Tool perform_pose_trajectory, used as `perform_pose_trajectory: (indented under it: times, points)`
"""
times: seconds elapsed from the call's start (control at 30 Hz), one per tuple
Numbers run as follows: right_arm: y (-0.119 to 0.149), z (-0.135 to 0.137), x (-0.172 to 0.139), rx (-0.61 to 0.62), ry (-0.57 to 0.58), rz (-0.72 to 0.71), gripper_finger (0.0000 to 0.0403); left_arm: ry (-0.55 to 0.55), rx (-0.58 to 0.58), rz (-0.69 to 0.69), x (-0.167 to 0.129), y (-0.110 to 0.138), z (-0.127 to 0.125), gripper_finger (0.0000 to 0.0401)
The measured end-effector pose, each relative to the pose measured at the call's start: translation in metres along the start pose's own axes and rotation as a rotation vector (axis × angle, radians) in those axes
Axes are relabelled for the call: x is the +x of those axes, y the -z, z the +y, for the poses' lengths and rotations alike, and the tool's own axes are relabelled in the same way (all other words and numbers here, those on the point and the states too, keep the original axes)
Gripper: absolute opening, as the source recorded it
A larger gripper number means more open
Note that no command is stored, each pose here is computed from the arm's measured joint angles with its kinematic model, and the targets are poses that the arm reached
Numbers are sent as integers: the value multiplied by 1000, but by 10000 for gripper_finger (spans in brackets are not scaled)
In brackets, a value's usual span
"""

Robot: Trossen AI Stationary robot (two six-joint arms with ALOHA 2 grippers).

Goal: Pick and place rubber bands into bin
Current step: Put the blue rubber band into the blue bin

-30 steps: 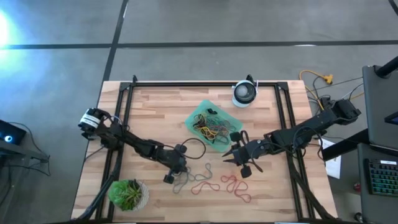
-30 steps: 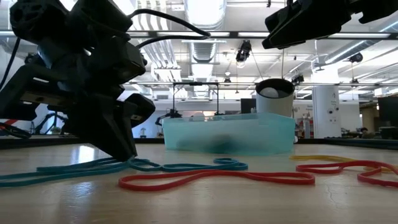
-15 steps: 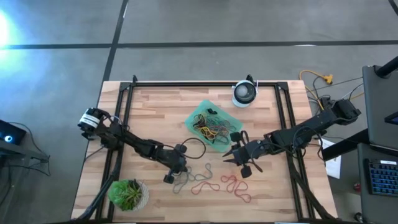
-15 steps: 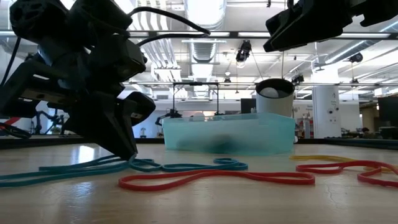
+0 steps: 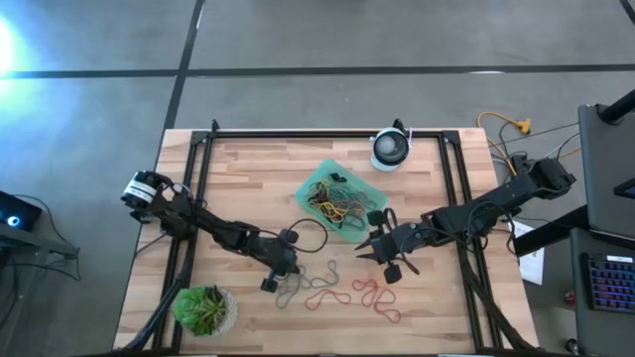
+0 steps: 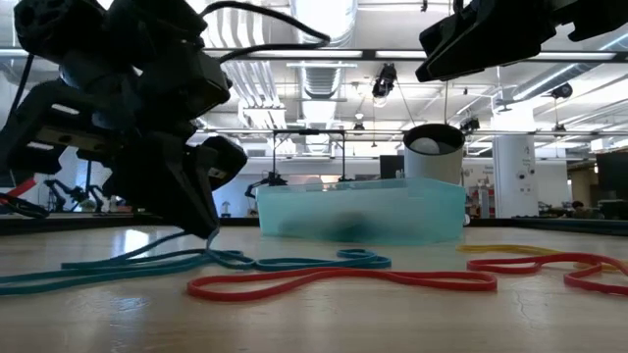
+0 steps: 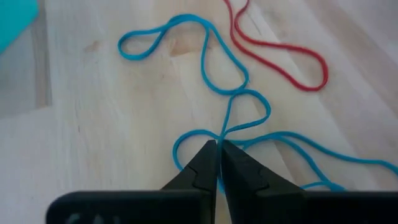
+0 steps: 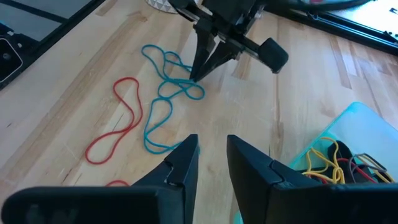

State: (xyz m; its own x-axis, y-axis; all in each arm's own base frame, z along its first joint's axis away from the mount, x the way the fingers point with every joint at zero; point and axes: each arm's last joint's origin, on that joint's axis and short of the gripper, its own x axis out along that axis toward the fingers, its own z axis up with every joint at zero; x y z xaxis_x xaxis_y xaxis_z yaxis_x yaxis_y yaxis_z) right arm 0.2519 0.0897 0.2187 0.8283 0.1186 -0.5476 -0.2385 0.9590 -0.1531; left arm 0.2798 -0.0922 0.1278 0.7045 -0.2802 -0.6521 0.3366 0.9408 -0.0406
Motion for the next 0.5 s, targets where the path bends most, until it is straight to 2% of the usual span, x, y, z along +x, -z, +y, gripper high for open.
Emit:
perform_pose_trajectory:
  times: [0.27, 0.5]
  points:
    - [0, 0, 0, 0, 0, 0, 75, -19, 41, -31, -4, -7, 0, 3]
    - [0, 0, 0, 4, 0, 0, 79, -144, 149, -137, -15, -39, 3, 3]
